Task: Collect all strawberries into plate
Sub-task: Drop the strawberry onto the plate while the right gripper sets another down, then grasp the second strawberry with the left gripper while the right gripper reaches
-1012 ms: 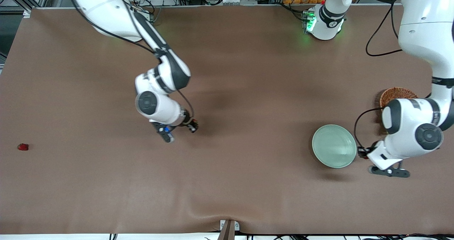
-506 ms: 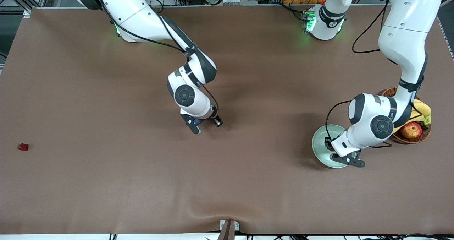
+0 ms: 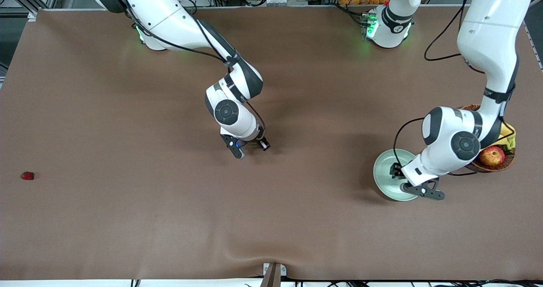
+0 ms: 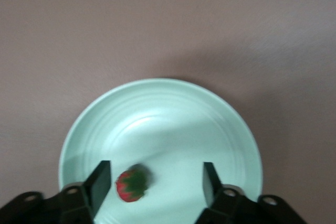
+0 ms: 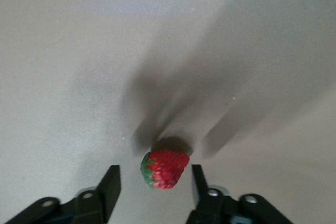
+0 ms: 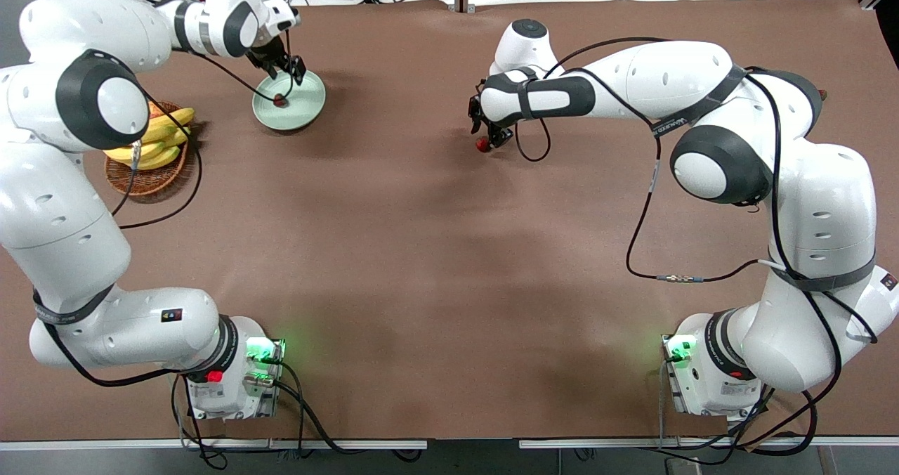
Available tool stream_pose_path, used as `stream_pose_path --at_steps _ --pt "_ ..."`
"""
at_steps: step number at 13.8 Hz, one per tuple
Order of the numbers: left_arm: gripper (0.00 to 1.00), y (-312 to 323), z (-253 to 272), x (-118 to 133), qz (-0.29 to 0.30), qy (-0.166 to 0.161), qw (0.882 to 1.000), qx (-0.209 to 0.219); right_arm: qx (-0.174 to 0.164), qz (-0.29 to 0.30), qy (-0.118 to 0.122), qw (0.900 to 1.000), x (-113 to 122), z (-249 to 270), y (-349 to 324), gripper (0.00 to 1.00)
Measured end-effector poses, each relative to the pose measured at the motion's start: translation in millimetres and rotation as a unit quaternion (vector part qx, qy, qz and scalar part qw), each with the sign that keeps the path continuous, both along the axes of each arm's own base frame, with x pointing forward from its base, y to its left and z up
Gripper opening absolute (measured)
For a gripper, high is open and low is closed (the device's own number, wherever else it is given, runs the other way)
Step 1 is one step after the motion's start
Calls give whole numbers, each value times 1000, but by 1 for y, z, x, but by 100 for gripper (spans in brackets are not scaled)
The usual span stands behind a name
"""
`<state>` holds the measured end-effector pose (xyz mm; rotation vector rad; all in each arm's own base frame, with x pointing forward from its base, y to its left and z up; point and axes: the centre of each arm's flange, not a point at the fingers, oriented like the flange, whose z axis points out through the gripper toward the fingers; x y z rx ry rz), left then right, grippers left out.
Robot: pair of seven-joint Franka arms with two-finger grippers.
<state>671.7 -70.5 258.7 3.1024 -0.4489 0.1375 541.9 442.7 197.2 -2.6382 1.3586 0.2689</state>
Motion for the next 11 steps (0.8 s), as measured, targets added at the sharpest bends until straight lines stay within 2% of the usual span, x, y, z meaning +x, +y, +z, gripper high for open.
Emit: stream_pose_path --at_steps 2,3,4,9,11 --pt "100 -19 31 -3 -7 -11 1000 -4 -1 -3 -1 1000 8 7 -3 88" --pt "100 -34 40 -7 -2 -12 1000 -9 -4 -5 5 1000 15 14 -6 96" --pt "100 -53 46 -13 8 -9 1000 -17 -6 -8 12 1000 24 23 -13 100" --pt "100 -192 41 -60 64 15 997 -46 -14 -17 53 998 77 82 -71 100" --pt "100 -259 36 -88 99 25 993 -54 -12 -9 57 998 91 105 -98 100"
